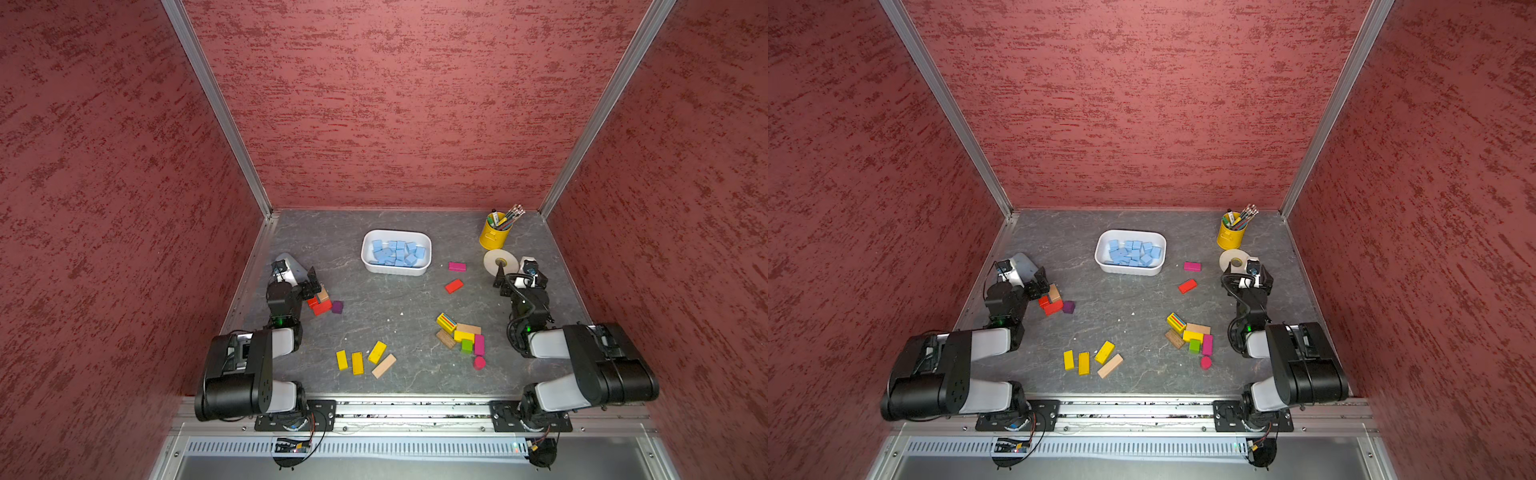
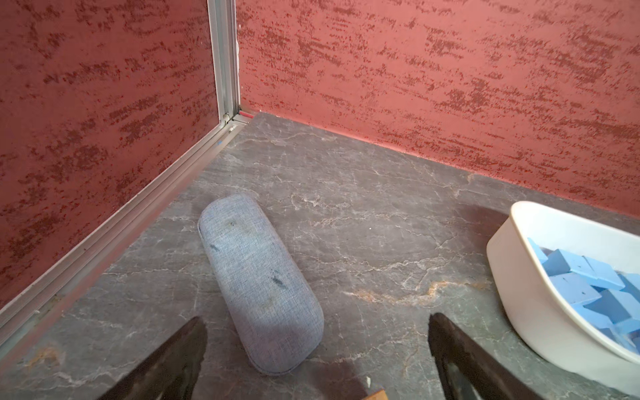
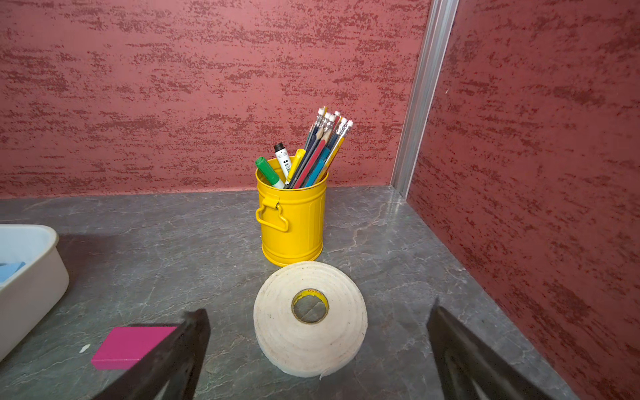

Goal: Pick out the blue building blocks
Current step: Reset both arms

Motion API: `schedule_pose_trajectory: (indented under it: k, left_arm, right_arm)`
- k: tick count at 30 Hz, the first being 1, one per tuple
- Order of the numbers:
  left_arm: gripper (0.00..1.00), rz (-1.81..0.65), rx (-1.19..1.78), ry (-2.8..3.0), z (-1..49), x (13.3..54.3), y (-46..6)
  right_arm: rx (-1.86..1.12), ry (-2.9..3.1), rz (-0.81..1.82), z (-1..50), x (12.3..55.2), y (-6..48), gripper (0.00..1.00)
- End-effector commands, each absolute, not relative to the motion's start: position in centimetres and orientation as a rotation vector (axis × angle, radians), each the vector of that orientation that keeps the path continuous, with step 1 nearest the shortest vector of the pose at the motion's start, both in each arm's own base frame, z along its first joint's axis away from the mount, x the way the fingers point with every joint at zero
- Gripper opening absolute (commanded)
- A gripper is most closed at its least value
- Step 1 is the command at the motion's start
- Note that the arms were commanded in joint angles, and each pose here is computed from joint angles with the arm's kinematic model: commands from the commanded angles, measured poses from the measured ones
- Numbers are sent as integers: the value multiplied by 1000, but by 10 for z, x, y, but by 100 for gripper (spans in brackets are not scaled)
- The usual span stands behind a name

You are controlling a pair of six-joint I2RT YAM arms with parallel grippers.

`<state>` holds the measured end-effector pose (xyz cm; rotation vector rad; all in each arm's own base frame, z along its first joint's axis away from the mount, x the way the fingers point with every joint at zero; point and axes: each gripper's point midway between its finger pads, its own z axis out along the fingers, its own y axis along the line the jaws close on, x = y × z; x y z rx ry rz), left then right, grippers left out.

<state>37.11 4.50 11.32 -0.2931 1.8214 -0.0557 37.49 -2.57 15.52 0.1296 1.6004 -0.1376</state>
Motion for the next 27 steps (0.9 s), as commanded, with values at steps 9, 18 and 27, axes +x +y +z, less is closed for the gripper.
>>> schedule_pose_trajectory:
  k: [9, 18, 27]
  left_arm:
    - [100, -148, -54, 1838, 114, 399, 5]
    - [100, -102, -50, 1833, 114, 401, 3]
    - [100, -92, -47, 1834, 114, 401, 2]
  right_arm:
    - [95, 1557, -11, 156, 373, -17, 98]
    - [225, 1542, -73, 156, 370, -38, 99]
    - [224, 1543, -71, 156, 370, -38, 99]
